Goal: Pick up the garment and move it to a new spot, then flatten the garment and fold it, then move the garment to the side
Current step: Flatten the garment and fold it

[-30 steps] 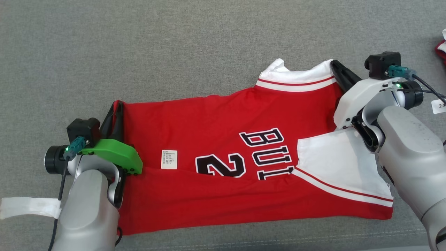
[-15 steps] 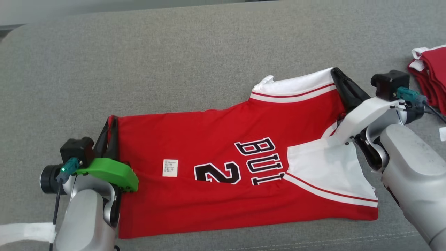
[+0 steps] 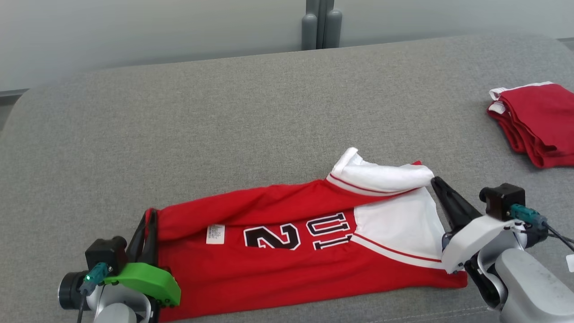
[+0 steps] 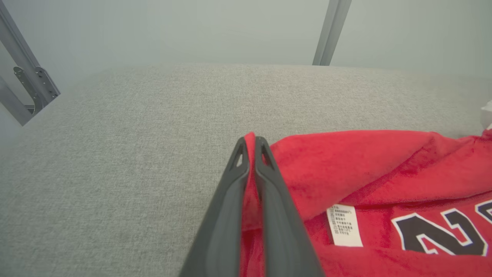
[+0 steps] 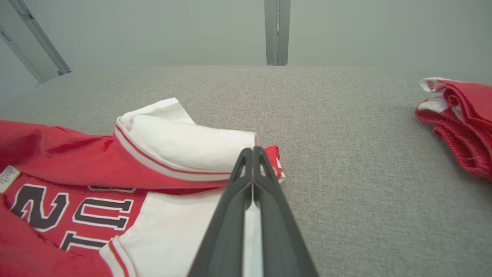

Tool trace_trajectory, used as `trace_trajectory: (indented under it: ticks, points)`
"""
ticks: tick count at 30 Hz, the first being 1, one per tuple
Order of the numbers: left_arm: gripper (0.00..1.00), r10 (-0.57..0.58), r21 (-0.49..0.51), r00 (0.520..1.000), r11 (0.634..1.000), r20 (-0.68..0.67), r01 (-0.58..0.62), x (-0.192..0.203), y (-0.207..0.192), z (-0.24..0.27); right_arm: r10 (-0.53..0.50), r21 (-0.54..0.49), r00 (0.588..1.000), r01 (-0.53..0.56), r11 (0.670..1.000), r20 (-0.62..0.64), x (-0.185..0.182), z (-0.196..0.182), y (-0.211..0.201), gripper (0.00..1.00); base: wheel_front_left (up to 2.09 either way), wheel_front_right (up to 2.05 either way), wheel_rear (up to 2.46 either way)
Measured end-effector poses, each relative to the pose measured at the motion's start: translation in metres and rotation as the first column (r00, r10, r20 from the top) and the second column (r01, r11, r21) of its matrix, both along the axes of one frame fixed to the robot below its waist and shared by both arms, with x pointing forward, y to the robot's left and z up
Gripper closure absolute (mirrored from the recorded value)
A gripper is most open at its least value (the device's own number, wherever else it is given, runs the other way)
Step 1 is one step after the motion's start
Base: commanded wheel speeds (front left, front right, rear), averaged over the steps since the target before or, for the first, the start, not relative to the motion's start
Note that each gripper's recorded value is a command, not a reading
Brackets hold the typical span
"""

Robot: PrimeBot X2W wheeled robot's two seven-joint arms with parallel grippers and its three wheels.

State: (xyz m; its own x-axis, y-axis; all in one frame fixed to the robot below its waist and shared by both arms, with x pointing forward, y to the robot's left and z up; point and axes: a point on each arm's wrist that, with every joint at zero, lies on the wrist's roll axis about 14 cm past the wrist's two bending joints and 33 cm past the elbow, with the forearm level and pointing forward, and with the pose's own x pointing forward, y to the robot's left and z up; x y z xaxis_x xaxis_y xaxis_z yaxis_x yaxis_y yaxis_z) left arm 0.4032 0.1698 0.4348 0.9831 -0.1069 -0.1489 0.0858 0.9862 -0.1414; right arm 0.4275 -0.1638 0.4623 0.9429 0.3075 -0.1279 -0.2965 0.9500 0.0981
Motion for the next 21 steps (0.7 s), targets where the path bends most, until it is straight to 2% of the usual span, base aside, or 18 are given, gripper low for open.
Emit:
trace_trajectory:
  ticks: [4, 5, 6, 7, 10, 14, 17, 21]
  points:
    - [1.00, -0.004, -0.004, 0.998, 1.000, -0.059, 0.004, -0.015, -0.003, -0.018, -0.015, -0.004, 0.997, 0.014, 1.000, -0.071, -0.015, -0.024, -0.002, 1.00, 0.00, 0.00, 0.00]
    - [0.87, 0.006, -0.008, 0.997, 1.000, -0.081, -0.007, -0.020, -0.001, -0.025, -0.022, -0.007, 0.995, 0.021, 1.000, -0.098, -0.019, -0.033, -0.004, 0.55, 0.00, 0.00, 0.00]
    - [0.53, 0.022, -0.012, 0.995, 1.000, -0.101, -0.024, -0.024, 0.003, -0.031, -0.028, -0.008, 0.993, 0.027, 1.000, -0.115, -0.022, -0.038, -0.005, 0.00, 0.00, 0.00, 0.00]
    - [0.00, 0.037, -0.011, 0.993, 0.999, -0.116, -0.039, -0.027, 0.007, -0.035, -0.031, -0.009, 0.992, 0.030, 1.000, -0.125, -0.023, -0.041, -0.005, 0.00, 0.00, 0.00, 0.00]
    - [0.00, 0.093, 0.005, 0.986, 0.996, -0.141, -0.093, -0.035, 0.020, -0.043, -0.050, -0.002, 0.989, 0.050, 0.999, -0.139, -0.023, -0.045, -0.008, 0.00, 0.00, 0.00, 0.00]
    - [0.00, 0.146, 0.027, 0.979, 0.989, -0.142, -0.144, -0.046, 0.033, -0.043, -0.084, 0.030, 0.994, 0.086, 0.996, -0.074, -0.012, -0.023, -0.015, 0.00, 0.00, 0.00, 0.00]
    - [0.00, 0.166, 0.030, 0.978, 0.986, -0.125, -0.164, -0.050, 0.038, -0.039, -0.073, 0.059, 0.997, 0.074, 0.995, -0.030, -0.006, -0.008, -0.006, 0.00, 0.00, 0.00, 0.00]
    - [0.00, 0.171, 0.031, 0.979, 0.985, -0.113, -0.168, -0.053, 0.039, -0.035, -0.026, 0.055, 0.999, 0.028, 0.998, -0.028, 0.001, -0.008, 0.012, 0.00, 0.00, 0.00, 0.00]
